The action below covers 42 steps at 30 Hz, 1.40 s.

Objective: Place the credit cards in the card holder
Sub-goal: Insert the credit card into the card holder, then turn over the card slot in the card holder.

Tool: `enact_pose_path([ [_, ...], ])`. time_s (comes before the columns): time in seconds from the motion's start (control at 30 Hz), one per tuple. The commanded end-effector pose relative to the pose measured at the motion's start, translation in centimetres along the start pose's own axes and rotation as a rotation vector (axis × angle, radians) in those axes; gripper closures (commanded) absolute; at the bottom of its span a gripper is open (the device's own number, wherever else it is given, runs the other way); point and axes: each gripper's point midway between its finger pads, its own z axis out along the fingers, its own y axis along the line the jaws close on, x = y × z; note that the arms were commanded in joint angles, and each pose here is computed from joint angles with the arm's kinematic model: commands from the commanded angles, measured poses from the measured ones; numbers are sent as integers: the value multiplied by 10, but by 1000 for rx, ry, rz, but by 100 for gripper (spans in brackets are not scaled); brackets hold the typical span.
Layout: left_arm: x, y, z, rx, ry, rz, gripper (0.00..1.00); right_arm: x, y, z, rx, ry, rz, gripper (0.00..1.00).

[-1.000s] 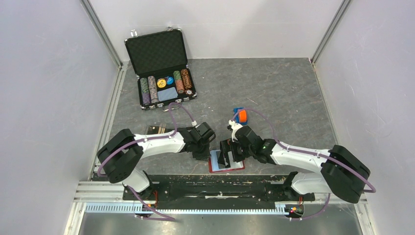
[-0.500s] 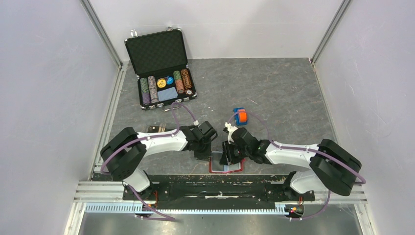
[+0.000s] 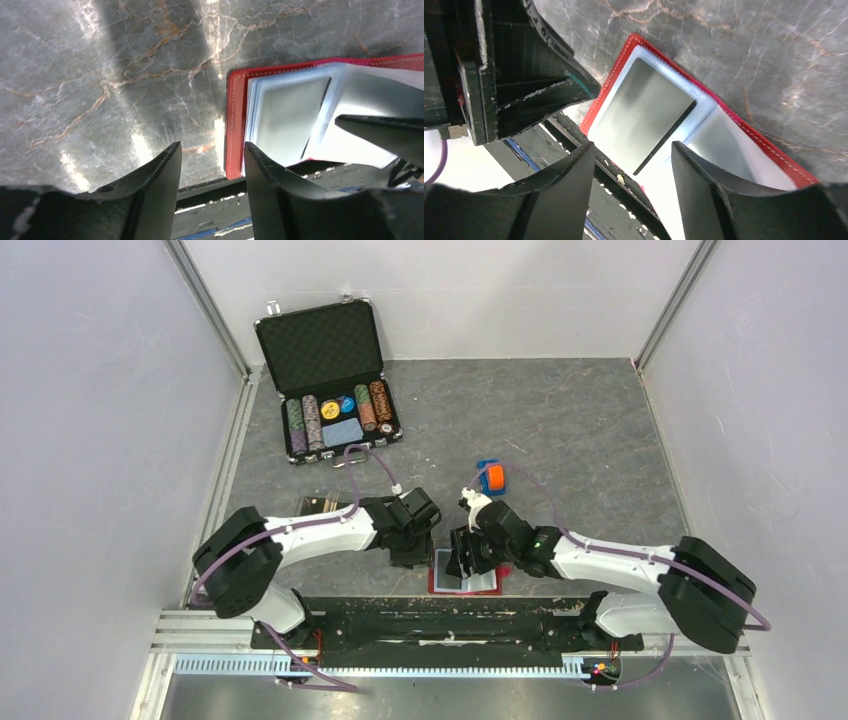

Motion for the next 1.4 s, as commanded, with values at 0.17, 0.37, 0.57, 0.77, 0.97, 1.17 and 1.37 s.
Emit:
enact_pose_path([
  [0.17, -2, -39, -31, 282, -57, 3, 35, -21, -8, -17, -24, -123, -19, 58],
  [0.37, 4, -59, -28, 466, -31, -85, 37, -6, -15, -16, -149, -137, 89, 86],
  [0.57, 4, -60, -22, 477, -31, -93, 51, 2, -15, -16, -240, -151, 155, 99],
  [0.77, -2, -53, -26, 395, -48, -47, 62, 1, -12, -16, -256, -155, 159, 100],
  [0.97, -1, -52, -18, 355, -17, -21, 58, 1, -11, -16, -268, -154, 154, 100],
  [1.17, 4, -41, -3, 285, 2, -32, 55, 9, -12, -12, -276, -135, 169, 100],
  [1.37, 6, -43, 0, 281, 4, -18, 58, 20, -20, -6, -250, -94, 185, 100],
])
